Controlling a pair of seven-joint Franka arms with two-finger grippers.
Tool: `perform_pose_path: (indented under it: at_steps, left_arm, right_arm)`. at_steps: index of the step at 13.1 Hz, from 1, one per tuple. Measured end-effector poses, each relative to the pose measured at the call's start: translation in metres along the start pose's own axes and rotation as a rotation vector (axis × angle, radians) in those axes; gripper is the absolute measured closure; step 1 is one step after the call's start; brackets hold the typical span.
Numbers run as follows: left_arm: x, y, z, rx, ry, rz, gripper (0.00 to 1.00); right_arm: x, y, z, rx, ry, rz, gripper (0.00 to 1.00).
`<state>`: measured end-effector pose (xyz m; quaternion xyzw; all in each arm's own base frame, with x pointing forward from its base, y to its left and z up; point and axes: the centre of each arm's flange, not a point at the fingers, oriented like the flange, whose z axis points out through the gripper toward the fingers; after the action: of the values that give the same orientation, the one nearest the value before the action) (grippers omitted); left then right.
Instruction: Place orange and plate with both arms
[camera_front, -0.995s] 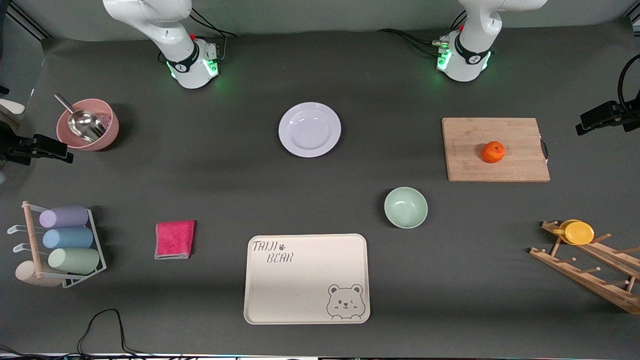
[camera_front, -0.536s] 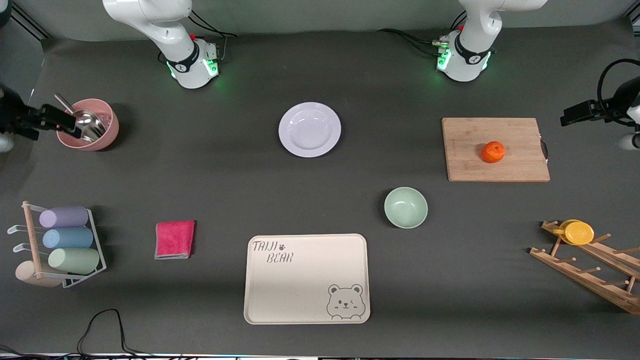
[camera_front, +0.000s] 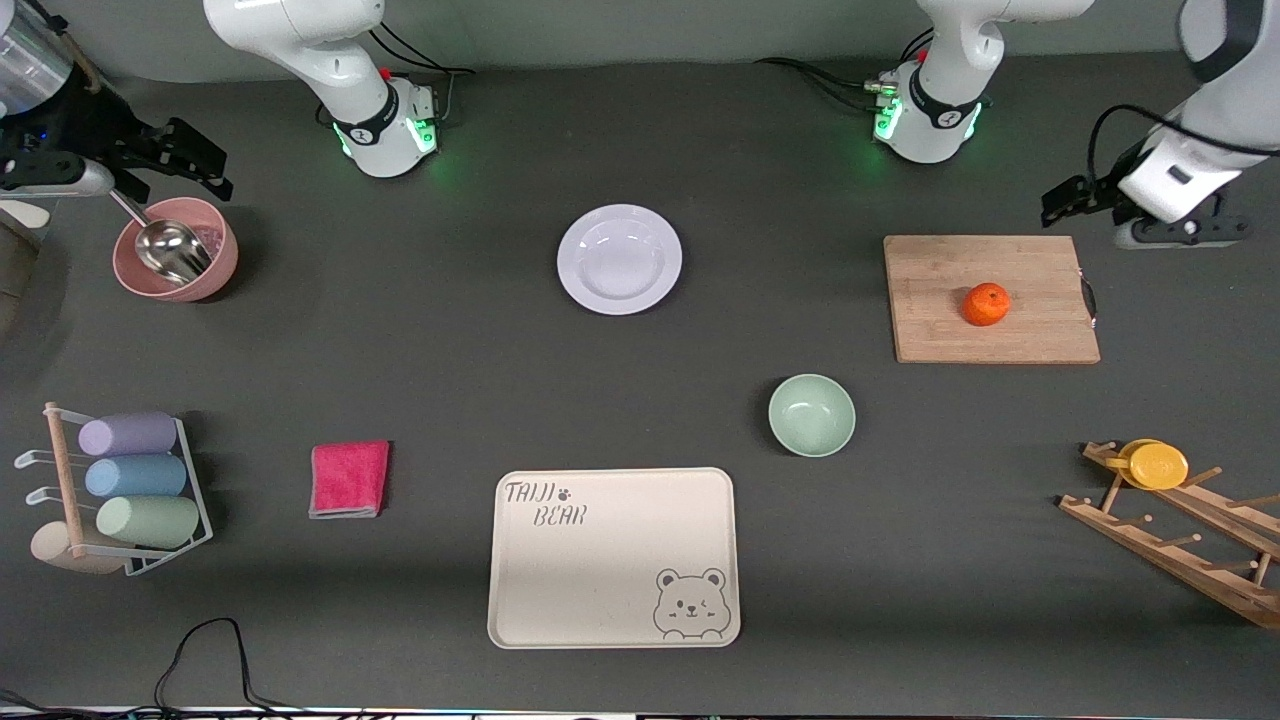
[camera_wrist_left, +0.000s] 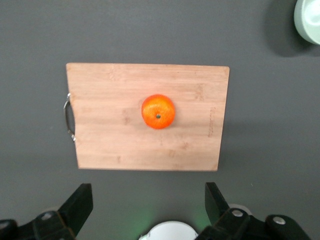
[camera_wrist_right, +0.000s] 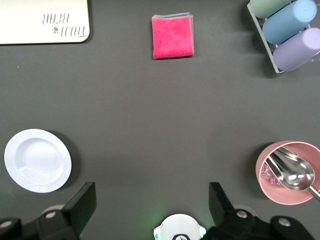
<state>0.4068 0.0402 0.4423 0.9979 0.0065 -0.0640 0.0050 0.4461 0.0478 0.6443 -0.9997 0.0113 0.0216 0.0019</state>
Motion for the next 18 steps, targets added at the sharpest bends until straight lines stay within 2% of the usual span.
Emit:
perform_pose_path:
  at_steps: [3,6,8,11,13,18]
  left_arm:
    - [-0.001,0.004,0.069,0.003,0.046,0.006,0.0]
    - [0.003,0.006,0.126,0.013,0.039,0.008,0.0]
    - [0.011,0.006,0.153,0.024,0.035,0.009,0.0]
    - [0.013,0.008,0.194,0.037,0.056,0.014,0.0]
    - [0.012,0.008,0.215,0.043,0.059,0.017,0.0]
    - [0.013,0.008,0.227,0.048,0.054,0.019,0.0]
  right_arm:
    - [-0.002,-0.004,0.012,0.026,-0.027,-0.002,0.0]
    - [-0.002,-0.014,0.047,0.119,-0.089,0.0,0.0]
    - [-0.002,-0.02,0.076,0.176,-0.105,0.002,0.0]
    - [-0.011,-0.028,0.122,0.295,-0.136,-0.001,0.0]
    - [-0.017,-0.029,0.152,0.398,-0.153,-0.028,0.0]
    - [-0.037,-0.027,0.237,0.618,-0.144,-0.053,0.0]
